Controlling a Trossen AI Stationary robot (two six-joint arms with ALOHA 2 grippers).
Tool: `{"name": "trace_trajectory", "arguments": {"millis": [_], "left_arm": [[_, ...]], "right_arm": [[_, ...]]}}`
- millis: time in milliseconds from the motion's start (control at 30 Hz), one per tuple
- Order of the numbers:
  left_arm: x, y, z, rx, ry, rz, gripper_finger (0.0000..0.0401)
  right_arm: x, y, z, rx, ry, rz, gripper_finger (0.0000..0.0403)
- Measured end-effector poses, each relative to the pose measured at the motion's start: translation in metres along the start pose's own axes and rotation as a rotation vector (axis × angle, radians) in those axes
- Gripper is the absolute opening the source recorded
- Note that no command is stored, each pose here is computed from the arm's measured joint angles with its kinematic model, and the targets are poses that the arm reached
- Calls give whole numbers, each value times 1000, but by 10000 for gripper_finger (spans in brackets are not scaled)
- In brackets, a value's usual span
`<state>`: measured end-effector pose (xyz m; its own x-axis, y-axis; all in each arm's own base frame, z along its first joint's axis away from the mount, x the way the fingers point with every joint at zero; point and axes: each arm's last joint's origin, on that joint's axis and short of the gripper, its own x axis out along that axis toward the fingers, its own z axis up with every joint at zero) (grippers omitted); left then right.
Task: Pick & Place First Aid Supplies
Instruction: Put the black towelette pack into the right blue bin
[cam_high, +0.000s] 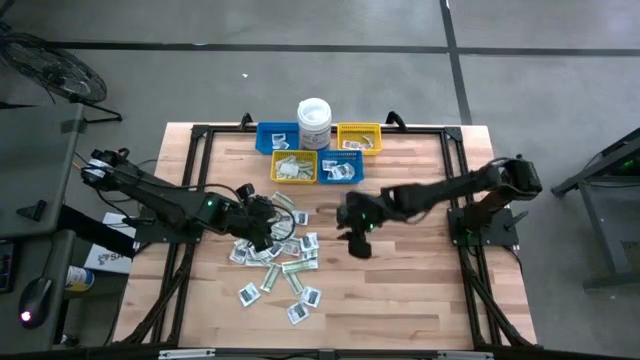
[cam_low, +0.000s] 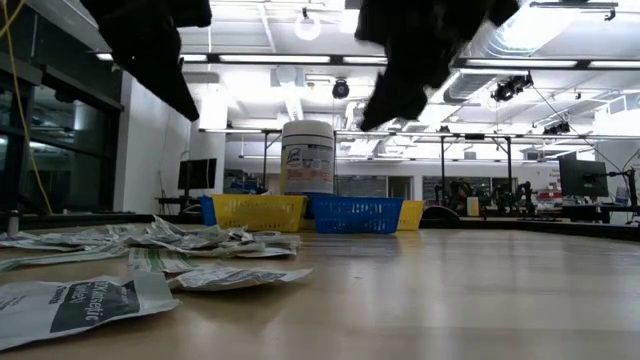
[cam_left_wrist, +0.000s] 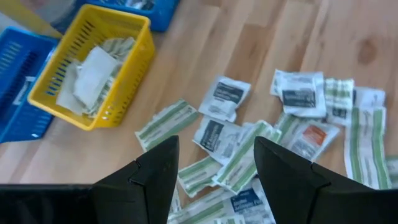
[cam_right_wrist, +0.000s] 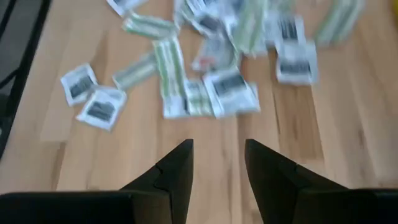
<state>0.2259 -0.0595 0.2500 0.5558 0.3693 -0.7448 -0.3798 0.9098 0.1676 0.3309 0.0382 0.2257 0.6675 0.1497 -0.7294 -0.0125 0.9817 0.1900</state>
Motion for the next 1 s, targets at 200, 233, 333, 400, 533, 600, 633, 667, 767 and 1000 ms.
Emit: {"name": "trace_trajectory", "arguments": {"millis": [200, 233, 333, 400, 533, 600, 633, 667, 767, 1000], "left_arm": [[1, 0, 1, 25, 18, -35, 206], [1, 0, 1, 23, 16, -39, 206], [1, -1, 2, 16, 16, -63, 206], [1, -2, 3, 8, 15, -92, 206], [1, -4, 2, 4, 37, -146, 206], [0, -4, 2, -8, 42, -155, 206], [0, -5, 2, -19, 48, -162, 206], [0, -5, 2, -31, 52, -168, 206], [0, -5, 2, -61, 58, -175, 206], [2, -6, 2, -73, 67, -173, 206]], "right_arm": [[0, 46, 2, -113, -153, -48, 138], [2, 51, 2, -116, -172, -50, 138], [10, 67, -2, -108, -200, -32, 138], [18, 76, -5, -106, -212, -18, 138], [38, 91, -14, -81, -223, 9, 138], [46, 97, -17, -68, -234, 37, 142], [50, 100, -18, -69, -241, 60, 147], [54, 103, -20, -72, -243, 81, 153], [63, 109, -26, -82, -237, 111, 177], [91, 126, -42, -196, -217, 180, 212]]}}
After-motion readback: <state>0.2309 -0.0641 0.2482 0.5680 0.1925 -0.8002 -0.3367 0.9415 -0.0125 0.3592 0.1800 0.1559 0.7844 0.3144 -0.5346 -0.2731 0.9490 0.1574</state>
